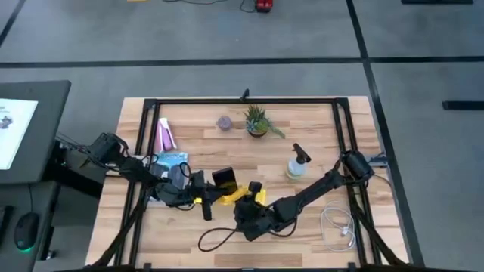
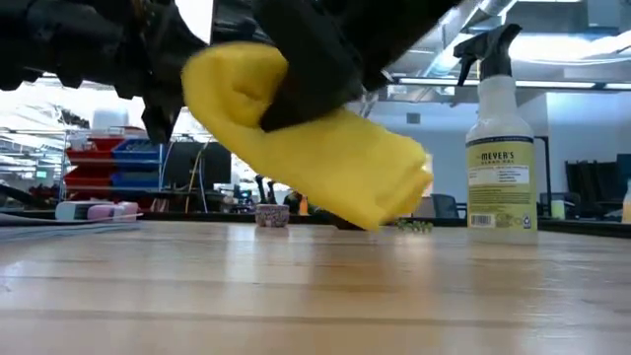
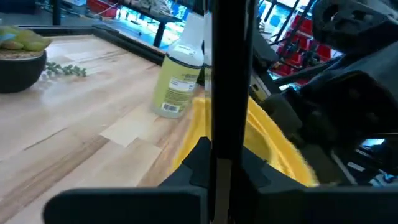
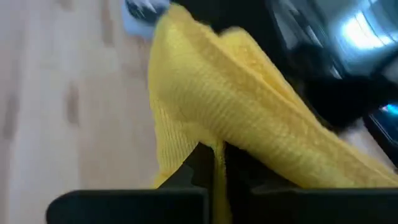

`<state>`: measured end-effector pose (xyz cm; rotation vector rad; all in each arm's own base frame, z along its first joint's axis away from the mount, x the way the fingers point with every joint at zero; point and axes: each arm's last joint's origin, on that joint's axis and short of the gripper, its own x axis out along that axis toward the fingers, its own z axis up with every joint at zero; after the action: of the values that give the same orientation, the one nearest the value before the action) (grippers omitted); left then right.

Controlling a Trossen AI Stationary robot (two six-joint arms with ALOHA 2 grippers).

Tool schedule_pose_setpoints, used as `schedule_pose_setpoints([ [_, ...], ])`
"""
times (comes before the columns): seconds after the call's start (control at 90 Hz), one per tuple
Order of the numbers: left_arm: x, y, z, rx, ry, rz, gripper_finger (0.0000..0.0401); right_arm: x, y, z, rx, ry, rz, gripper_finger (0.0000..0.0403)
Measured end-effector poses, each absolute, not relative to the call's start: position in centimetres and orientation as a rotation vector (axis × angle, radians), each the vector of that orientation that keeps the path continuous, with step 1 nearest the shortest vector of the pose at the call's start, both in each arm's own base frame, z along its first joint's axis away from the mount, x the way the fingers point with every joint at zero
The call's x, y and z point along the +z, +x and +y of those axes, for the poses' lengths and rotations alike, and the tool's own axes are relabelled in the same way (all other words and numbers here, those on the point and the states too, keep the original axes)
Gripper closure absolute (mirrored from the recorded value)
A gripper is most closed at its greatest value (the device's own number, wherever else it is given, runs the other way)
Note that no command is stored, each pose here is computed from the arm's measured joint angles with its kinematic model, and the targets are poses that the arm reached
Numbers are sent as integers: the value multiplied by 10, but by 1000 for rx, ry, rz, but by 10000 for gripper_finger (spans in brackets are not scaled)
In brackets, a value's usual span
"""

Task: Apply microfiber cloth
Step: Wipe the cellphone with the microfiber cloth

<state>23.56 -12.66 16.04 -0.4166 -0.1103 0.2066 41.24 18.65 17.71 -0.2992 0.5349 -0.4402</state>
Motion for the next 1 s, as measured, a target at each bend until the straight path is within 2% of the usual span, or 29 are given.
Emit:
schedule_pose_setpoints([
  [0.144, 159, 235, -126, 215, -413, -104, 398, 183, 420, 180, -441, -303, 489, 403],
  [0.578, 157, 235, -126, 236, -439, -96, 398, 170, 405, 169, -604, -392, 613, 403],
  [0.822, 157, 234, -128, 200, -452, -95, 398, 178, 416, 176, -492, -340, 538, 403],
  [1.0, 158, 234, -127, 206, -460, -101, 398, 176, 413, 173, -529, -406, 573, 403],
])
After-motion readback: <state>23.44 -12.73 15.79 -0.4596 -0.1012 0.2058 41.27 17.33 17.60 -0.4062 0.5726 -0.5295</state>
